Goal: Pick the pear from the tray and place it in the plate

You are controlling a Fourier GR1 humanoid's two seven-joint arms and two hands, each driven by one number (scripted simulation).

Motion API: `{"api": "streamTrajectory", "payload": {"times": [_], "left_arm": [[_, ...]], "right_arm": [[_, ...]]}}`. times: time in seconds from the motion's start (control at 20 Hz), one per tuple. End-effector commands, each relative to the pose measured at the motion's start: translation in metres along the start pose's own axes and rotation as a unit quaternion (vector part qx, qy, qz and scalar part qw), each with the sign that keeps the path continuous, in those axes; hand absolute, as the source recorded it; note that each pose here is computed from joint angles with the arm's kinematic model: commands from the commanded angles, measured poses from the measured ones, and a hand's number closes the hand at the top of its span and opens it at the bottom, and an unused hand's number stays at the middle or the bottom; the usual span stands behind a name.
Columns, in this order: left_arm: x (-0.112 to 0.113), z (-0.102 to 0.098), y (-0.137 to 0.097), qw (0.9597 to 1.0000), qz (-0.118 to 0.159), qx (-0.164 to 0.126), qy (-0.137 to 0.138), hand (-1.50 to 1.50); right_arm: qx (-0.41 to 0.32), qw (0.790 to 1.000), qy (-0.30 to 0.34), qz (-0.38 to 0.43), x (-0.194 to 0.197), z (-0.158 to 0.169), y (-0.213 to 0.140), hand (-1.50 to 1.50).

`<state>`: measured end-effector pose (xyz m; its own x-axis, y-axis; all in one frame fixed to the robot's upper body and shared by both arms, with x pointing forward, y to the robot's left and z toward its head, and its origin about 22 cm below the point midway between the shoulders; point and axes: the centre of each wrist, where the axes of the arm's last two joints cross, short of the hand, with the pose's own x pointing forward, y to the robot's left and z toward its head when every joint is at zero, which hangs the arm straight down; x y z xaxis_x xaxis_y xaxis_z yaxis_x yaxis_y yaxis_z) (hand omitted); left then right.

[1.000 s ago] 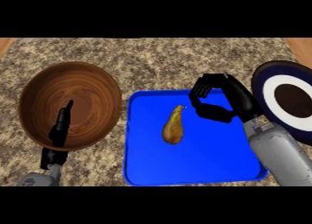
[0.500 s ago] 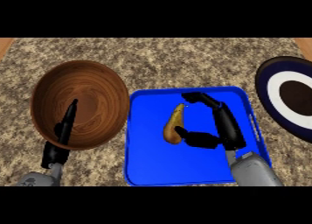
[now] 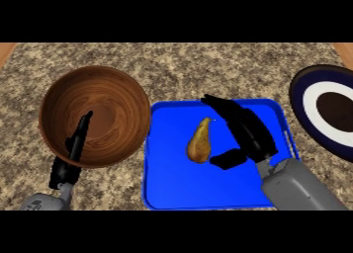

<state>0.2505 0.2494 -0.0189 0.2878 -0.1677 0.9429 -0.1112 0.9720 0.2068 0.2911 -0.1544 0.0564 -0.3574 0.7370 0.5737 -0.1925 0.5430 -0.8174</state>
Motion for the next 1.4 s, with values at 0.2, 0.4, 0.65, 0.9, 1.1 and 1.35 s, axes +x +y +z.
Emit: {"api": "streamTrajectory", "payload": {"times": [0.2,0.4,0.65,0.9,1.1,1.35], "left_arm": [[0.001,0.002,0.007,1.0000,0.007,-0.005,-0.003,0.00],[0.003,0.006,-0.007,0.9999,0.008,-0.004,-0.009,0.00],[0.000,0.016,-0.004,1.0000,0.002,-0.001,0.002,0.00],[-0.016,0.005,0.009,1.0000,0.006,0.003,0.004,0.00],[0.021,-0.002,0.003,1.0000,0.009,0.002,0.000,0.00],[-0.014,-0.005,0.008,1.0000,0.008,0.002,0.005,0.00]], "right_arm": [[0.118,0.982,0.080,0.120,0.038,-0.025,-0.024,-1.50],[0.205,0.962,0.118,0.135,0.061,-0.039,-0.018,-1.50],[0.225,0.954,0.151,0.130,0.056,-0.050,-0.013,-1.50],[0.237,0.948,0.160,0.141,0.058,-0.071,-0.013,-1.50],[0.243,0.947,0.157,0.142,0.048,-0.056,-0.006,-1.50],[0.249,0.945,0.150,0.147,0.061,-0.047,0.011,-1.50]]}}
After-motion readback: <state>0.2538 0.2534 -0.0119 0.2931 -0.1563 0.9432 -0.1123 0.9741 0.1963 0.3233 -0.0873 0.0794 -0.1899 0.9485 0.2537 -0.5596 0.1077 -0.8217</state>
